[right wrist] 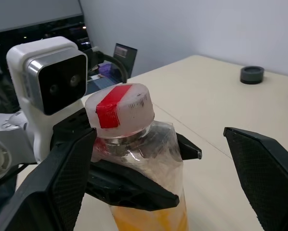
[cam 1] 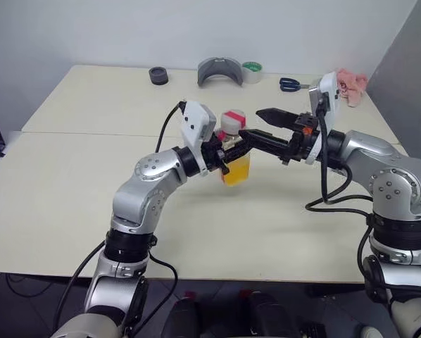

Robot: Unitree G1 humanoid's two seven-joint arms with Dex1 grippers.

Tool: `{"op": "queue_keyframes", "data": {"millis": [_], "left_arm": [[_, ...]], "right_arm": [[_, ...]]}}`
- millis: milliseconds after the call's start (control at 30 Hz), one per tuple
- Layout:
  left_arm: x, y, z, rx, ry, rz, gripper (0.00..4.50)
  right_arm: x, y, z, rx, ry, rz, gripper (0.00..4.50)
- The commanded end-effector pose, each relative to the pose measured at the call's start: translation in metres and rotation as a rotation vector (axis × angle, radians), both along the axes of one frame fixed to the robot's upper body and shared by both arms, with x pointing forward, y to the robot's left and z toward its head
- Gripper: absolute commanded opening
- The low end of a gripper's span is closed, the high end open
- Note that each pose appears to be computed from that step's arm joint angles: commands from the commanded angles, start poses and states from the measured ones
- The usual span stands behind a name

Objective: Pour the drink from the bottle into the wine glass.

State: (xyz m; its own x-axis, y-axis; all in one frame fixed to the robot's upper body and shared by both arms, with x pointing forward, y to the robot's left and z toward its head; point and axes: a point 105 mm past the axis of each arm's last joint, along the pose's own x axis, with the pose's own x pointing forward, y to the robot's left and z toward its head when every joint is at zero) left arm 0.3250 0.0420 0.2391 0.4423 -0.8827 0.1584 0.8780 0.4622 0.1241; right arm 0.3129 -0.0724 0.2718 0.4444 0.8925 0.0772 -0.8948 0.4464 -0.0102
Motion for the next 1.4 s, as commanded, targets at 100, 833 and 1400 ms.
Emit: {"op": "queue_keyframes", "data": {"millis": [100, 833, 1400], "left_arm": [[-0.024, -0.003, 0.021, -0.028, -0.064, -0.104, 1.87], [-0.003, 0.007, 0.005, 0.012, -0.033, -0.051, 1.87], [-0.001, 0.002, 0.002, 0.030, -0.035, -0.076, 1.87]], "right_arm": [[-0.016, 0.005, 0.015, 0.021, -0.038, 0.055, 4.50], [-0.013, 0.023, 0.022, -0.024, -0.163, -0.151, 4.50], [-0.011, 0.034, 0.019, 0.016, -0.163, -0.332, 4.50]]}}
